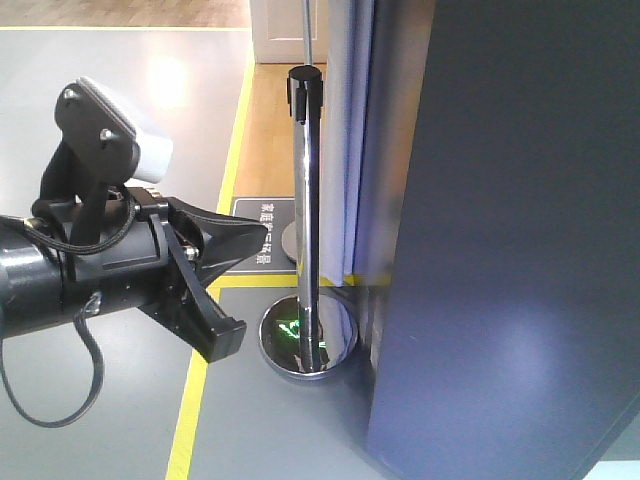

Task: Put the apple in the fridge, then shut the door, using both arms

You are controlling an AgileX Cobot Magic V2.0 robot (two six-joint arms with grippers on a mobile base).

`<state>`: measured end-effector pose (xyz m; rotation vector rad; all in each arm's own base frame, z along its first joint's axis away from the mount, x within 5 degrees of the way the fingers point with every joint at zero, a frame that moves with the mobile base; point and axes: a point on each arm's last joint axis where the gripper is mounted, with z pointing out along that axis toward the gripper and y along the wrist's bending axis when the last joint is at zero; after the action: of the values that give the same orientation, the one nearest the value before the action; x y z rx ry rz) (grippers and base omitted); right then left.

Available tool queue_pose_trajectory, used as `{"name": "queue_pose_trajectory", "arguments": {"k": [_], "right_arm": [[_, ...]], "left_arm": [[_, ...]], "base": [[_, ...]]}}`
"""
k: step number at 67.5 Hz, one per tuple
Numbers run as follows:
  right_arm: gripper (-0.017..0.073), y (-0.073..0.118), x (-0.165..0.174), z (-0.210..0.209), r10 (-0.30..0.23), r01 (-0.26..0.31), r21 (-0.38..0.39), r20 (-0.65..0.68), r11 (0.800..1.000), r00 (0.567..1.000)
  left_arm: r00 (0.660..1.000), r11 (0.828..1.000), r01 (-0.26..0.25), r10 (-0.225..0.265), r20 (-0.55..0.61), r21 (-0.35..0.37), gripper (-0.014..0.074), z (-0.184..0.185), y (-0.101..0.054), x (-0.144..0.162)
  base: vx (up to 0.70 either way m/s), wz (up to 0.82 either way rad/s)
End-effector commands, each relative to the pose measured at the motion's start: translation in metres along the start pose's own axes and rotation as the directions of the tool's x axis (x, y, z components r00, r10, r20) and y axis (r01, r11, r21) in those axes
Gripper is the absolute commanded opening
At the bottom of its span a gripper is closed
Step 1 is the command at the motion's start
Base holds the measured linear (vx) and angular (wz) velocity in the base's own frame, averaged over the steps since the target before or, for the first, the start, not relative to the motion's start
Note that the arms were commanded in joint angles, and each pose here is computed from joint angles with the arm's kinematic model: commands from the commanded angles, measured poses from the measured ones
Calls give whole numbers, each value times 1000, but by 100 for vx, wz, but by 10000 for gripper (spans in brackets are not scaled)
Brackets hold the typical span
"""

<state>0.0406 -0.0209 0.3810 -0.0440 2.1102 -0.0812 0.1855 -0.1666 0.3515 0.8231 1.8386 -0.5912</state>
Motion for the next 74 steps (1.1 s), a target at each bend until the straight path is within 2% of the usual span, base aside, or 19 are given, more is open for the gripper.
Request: {"name": "queue_pose_trajectory", "arguments": {"k": [1,7,22,30,36,50,62,74], "right_arm": [[99,2,-22,7,-37,33,38,107,999,994],[-17,6,-31,18,-45,37,65,119,997,992],[-3,18,-56,49,-62,41,137,151,990,987],[-3,23,-74,64,-50,13,182,197,983,979],[-3,26,-93,67,-39,-10,187,254,982,966],[-3,36,-137,79,-105,30,243,302,970,948],[-3,26,-166,100,-130,35,303,298,952,946],[-2,5,-181,132,-100,23,262,284,965,954]], "left_arm": [[996,999,18,-15,88,-26,-6,-9,1,-14],[996,999,18,-15,88,-26,-6,-9,1,-14],[996,999,18,-15,88,-26,-6,-9,1,-14],[996,999,18,-15,88,-26,-6,-9,1,-14],[996,999,18,-15,88,-26,-6,-9,1,-14],[996,999,18,-15,88,-26,-6,-9,1,-14],[996,999,18,-15,88,-26,-6,-9,1,-14],[996,999,18,-15,88,-26,-6,-9,1,-14]], "base": [[0,0],[0,0],[0,0],[0,0],[0,0],[0,0],[0,0],[0,0]]}}
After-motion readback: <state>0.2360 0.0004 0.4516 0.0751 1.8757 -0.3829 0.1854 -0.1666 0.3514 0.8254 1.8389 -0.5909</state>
